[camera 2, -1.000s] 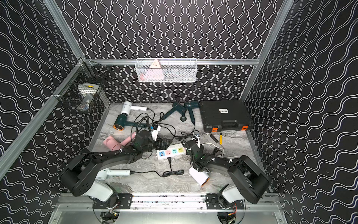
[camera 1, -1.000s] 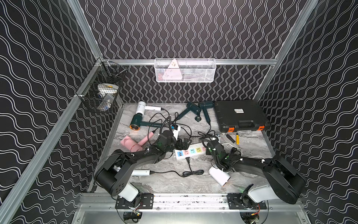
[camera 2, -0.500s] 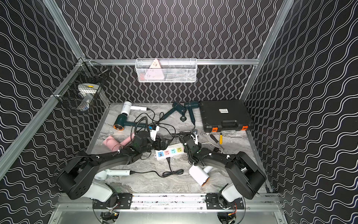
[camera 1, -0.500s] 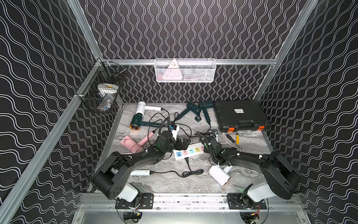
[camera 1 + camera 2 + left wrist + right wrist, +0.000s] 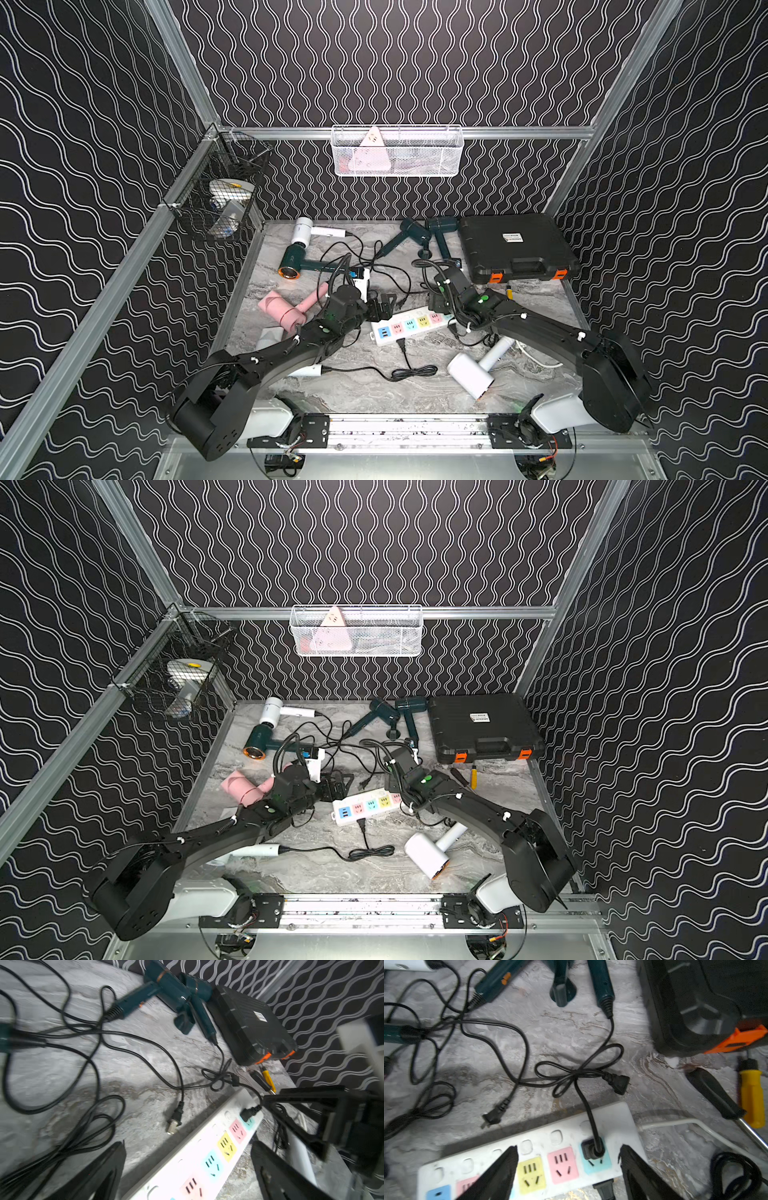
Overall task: Charge the blow dryers
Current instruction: Insert the plug into the socket, then pick up the plug from the center of the board.
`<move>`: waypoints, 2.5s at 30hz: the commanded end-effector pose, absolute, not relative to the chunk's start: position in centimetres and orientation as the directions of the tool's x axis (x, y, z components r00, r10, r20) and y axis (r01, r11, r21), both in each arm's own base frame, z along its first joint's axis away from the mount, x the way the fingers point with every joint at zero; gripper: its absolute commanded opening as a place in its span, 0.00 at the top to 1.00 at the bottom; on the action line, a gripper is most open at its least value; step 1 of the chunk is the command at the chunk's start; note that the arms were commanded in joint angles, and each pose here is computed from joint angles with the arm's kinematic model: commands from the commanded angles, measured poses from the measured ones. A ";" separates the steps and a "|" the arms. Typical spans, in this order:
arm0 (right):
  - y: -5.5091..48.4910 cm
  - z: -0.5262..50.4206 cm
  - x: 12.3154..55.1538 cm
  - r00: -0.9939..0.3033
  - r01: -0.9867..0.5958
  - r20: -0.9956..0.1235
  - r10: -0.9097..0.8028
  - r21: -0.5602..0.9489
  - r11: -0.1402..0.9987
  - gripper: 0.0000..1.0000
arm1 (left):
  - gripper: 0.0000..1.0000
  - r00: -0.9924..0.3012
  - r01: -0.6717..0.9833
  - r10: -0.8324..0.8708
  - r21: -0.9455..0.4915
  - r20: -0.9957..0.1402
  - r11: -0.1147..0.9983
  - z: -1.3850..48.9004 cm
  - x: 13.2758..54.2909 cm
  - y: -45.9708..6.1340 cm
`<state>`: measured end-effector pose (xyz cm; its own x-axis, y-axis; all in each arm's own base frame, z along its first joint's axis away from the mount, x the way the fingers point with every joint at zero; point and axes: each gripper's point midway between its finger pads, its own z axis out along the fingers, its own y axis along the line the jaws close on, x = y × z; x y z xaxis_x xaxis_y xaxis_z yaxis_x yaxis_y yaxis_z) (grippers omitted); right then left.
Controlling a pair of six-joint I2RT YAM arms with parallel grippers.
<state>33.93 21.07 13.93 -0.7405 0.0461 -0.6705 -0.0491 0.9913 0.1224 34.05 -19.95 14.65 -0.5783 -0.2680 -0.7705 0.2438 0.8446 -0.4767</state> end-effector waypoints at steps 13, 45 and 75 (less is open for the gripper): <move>30.8 9.0 34.6 -0.953 -0.037 -0.292 0.076 0.361 0.932 0.36 | 0.01 -0.633 0.075 -0.395 -0.561 -0.666 0.825 12.5 35.5 -16.4; 32.6 1.9 39.7 -0.931 0.219 -0.123 0.344 0.565 0.795 0.77 | 0.01 -0.641 0.126 -0.385 -0.586 -0.664 0.801 12.5 35.6 -17.4; 26.1 13.6 34.2 -0.819 -0.087 -0.542 0.185 0.437 0.895 1.00 | 0.01 -0.611 0.162 -0.388 -0.589 -0.690 0.791 13.1 35.4 -17.4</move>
